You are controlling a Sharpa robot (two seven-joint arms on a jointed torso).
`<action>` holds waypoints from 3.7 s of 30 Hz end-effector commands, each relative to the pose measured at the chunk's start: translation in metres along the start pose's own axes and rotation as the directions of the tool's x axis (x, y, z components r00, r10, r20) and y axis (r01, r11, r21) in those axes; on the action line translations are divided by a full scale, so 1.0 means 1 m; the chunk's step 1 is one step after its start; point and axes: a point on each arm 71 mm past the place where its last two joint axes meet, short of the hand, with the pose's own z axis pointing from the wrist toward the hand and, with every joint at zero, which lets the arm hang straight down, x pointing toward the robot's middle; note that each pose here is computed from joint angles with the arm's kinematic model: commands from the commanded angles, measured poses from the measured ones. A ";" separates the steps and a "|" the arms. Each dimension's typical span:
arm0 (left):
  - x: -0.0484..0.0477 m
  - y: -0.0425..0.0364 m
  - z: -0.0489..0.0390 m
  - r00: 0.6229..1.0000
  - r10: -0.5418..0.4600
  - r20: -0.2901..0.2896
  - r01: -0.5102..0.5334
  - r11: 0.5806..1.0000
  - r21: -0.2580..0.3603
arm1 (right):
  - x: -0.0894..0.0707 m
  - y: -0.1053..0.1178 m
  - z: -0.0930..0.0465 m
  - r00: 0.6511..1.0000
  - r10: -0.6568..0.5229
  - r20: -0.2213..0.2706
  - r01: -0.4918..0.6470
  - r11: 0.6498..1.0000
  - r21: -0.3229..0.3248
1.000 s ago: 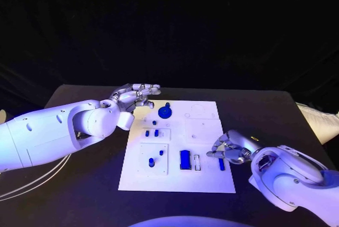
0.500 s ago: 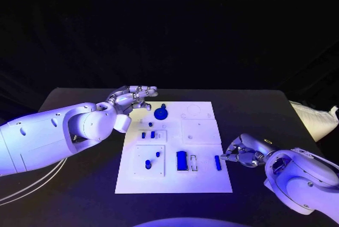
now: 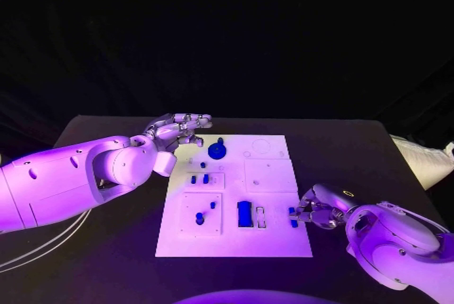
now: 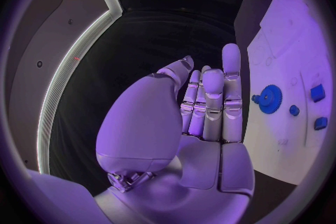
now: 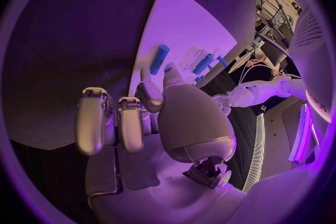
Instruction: Assemble the parts on the task board
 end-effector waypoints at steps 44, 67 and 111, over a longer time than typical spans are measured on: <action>0.0021 -0.0004 0.0000 1.000 0.003 -0.025 -0.003 1.000 0.001 | 0.028 0.023 0.014 0.968 -0.246 -0.043 0.242 0.967 -0.075; 0.0034 -0.0003 0.0003 1.000 0.002 -0.028 -0.002 1.000 0.003 | 0.017 0.035 0.006 0.962 0.270 -0.037 -0.270 0.963 0.014; 0.0059 0.0002 0.0004 0.999 0.001 -0.036 -0.001 1.000 -0.003 | 0.029 0.058 0.024 0.978 0.170 -0.123 -0.174 0.985 -0.022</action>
